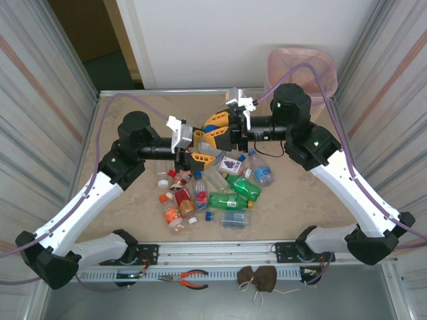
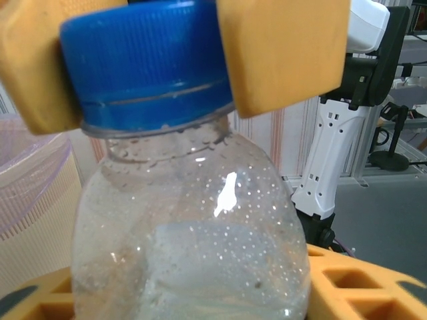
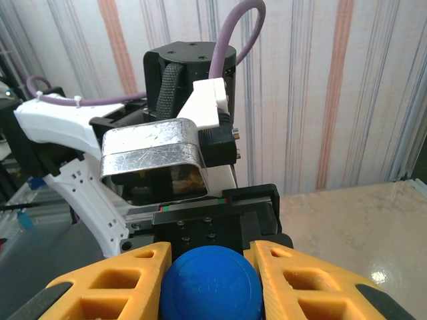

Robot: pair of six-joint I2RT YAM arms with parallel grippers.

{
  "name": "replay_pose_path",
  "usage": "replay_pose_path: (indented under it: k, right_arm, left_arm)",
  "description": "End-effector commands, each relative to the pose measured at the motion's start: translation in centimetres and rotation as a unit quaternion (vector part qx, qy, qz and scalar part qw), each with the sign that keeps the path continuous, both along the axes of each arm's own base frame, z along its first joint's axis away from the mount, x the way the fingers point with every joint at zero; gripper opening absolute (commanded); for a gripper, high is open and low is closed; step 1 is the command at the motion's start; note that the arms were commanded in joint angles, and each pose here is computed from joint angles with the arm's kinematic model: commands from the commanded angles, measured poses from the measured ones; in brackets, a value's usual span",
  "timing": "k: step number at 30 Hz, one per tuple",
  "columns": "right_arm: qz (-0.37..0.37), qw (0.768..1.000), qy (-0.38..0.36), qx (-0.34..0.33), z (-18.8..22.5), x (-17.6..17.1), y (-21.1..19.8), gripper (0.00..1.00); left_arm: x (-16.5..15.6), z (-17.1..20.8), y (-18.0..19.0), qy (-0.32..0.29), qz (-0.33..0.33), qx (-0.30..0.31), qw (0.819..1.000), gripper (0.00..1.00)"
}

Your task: Put the plastic bottles in the bin

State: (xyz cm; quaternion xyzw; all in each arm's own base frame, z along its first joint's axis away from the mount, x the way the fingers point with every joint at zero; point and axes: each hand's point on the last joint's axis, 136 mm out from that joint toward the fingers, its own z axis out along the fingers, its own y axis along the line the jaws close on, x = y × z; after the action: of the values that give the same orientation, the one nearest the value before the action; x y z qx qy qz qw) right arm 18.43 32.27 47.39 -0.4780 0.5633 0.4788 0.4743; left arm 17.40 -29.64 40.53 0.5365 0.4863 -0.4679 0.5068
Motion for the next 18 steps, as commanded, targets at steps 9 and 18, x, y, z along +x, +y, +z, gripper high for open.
replay_pose_path:
  k: [9,18]
  right_arm:
    - [-0.124,0.992,0.014,0.003,1.5,5.4,-3.7,0.23]
    - [-0.342,0.939,0.034,0.017,3.0,17.4,-13.1,0.22]
  left_arm:
    - [2.4,0.7,2.5,-0.03,0.135,-0.001,0.99,0.82]
    - [7.5,-2.3,6.5,0.064,0.294,0.048,0.952,0.81]
